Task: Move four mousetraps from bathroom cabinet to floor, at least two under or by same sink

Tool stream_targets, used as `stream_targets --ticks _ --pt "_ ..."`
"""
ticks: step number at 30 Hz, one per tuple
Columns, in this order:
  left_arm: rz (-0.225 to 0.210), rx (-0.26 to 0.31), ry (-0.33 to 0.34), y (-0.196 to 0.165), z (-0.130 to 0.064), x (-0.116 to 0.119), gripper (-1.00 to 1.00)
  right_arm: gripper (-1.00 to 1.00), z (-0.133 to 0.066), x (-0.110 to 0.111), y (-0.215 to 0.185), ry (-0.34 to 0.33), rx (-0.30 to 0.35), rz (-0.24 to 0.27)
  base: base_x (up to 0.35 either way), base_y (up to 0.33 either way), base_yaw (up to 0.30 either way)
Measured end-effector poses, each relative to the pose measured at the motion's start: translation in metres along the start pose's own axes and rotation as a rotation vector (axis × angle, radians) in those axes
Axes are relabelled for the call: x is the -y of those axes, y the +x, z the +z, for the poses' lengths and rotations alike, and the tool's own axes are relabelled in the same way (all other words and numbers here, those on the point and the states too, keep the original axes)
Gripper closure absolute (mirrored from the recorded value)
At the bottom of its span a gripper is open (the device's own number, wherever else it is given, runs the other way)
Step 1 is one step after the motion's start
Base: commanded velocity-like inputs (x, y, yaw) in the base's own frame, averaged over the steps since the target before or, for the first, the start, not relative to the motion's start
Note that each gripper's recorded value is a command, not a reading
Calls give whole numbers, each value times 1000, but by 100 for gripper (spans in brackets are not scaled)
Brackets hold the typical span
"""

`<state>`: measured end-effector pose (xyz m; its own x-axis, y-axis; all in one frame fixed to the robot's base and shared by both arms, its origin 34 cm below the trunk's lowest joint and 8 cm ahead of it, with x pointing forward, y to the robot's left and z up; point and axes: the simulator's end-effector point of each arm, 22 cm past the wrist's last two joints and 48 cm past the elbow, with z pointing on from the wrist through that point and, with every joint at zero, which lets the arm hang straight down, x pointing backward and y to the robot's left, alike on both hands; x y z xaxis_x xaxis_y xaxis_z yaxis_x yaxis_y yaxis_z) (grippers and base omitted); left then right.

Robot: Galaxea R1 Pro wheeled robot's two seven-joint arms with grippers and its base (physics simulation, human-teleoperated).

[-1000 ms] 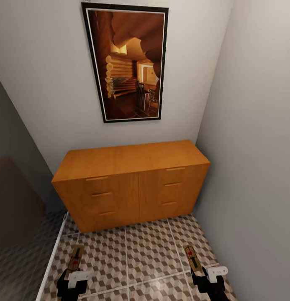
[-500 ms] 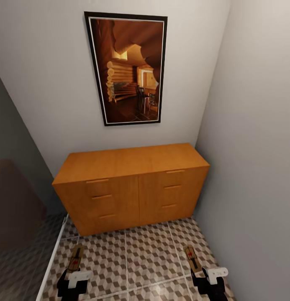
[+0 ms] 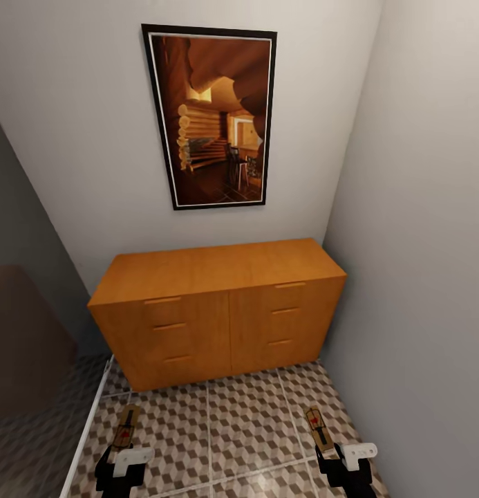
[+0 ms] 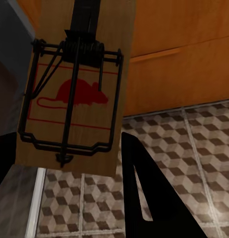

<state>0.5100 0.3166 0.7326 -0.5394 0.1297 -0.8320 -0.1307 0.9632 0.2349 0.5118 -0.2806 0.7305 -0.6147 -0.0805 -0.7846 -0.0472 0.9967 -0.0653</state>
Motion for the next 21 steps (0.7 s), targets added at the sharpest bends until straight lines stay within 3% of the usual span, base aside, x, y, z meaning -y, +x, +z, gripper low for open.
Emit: stream_targets --ticks 8,21 --pt "0 0 0 0 0 0 100 100 0 9 0 47 0 3 0 0 228" --pt "0 0 0 0 0 0 100 100 0 10 1 52 -2 3 0 0 246"
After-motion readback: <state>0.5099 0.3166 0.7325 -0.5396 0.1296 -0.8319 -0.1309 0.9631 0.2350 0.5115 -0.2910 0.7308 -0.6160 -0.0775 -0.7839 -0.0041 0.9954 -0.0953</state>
